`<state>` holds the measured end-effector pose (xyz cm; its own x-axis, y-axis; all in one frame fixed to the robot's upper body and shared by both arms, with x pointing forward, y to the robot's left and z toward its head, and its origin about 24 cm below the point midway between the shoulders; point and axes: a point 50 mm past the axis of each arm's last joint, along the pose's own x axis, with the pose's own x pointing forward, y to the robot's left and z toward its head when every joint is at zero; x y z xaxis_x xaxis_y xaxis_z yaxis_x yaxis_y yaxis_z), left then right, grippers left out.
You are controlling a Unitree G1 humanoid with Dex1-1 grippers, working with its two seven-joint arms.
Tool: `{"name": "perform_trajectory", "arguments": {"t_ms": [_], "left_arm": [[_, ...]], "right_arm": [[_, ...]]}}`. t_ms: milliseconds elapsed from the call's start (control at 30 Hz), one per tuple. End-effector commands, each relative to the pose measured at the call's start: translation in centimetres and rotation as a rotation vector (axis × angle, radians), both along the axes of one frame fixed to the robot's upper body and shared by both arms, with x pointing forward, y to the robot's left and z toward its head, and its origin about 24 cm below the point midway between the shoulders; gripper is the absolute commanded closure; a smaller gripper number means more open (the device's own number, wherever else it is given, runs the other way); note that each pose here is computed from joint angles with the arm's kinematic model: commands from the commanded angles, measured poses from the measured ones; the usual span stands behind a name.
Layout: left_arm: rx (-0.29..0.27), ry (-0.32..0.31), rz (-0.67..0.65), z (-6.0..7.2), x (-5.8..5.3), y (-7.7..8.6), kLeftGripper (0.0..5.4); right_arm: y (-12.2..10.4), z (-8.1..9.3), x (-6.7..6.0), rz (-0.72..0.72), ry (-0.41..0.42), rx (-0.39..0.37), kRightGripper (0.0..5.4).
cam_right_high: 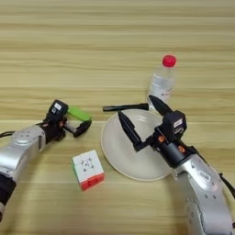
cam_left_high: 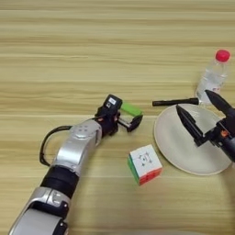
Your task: Move the objects on the table
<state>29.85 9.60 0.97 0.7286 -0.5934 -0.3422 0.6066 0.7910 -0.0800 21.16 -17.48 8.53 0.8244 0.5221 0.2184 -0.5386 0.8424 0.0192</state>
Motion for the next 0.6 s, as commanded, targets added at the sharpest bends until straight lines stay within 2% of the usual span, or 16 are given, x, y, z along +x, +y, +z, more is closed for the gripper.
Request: {"name": "perform_trajectory", "arguments": {"t_ms": [33, 600], "left_arm": [[0.043, 0.009, -0.008, -0.4, 0.13, 0.04, 0.03], [0.129, -0.008, 0.0, -1.2, 0.82, -0.32, 0.03]], "right_arm": [[0.19, 0.26, -0.12, 0.0, -0.018, 0.0, 0.0], [0.32, 0.14, -0.14, -0.001, -0.016, 0.007, 0.0]]}}
